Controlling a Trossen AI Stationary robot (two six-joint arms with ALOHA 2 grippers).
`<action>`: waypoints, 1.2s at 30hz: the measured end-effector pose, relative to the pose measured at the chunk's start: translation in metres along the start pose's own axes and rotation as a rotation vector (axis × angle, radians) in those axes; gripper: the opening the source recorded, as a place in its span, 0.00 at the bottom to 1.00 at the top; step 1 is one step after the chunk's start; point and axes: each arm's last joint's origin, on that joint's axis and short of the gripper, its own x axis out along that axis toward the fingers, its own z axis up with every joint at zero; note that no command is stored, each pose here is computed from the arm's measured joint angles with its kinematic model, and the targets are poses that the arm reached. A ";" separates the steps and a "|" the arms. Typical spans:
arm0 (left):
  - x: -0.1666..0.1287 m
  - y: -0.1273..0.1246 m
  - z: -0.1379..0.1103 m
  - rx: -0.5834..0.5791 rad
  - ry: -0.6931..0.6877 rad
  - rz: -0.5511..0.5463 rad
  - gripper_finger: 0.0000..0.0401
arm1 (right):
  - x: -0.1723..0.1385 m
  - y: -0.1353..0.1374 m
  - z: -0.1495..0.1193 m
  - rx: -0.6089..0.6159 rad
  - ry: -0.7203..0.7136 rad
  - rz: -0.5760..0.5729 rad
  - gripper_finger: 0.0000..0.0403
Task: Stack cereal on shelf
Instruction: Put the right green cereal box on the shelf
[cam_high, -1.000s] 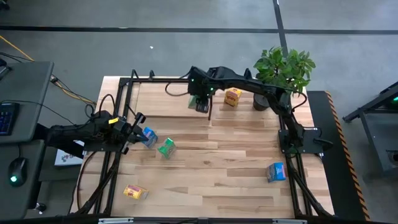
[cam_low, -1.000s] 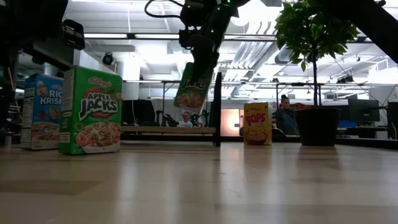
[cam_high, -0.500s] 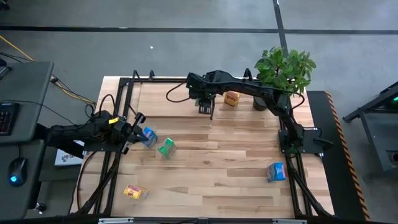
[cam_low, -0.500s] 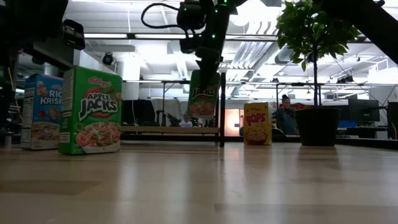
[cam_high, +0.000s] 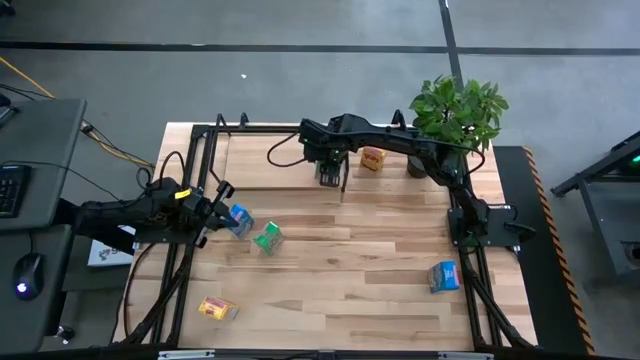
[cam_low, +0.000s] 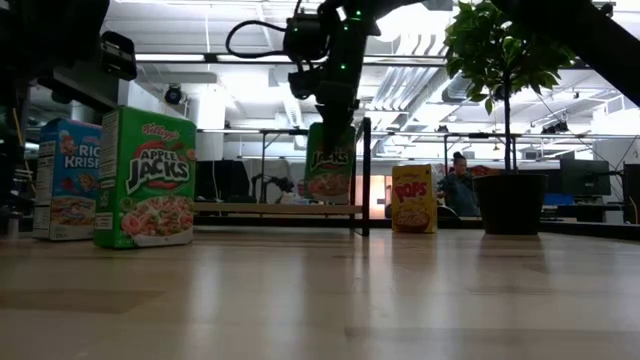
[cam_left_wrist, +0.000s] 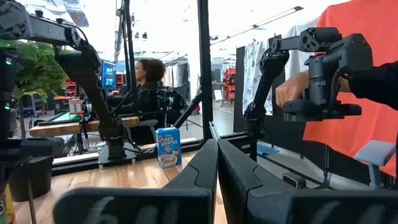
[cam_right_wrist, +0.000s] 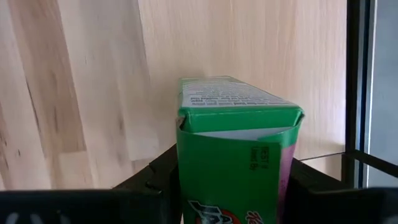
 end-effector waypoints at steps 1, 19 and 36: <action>0.000 0.000 0.000 0.000 0.000 0.000 0.01 | 0.000 0.000 0.000 0.000 -0.001 0.000 0.39; 0.000 0.000 0.000 0.000 0.000 0.000 0.01 | 0.000 -0.019 0.005 -0.021 -0.041 -0.196 0.39; 0.000 0.000 0.000 0.000 0.000 0.000 0.01 | 0.014 -0.037 -0.004 0.005 0.026 -0.164 0.39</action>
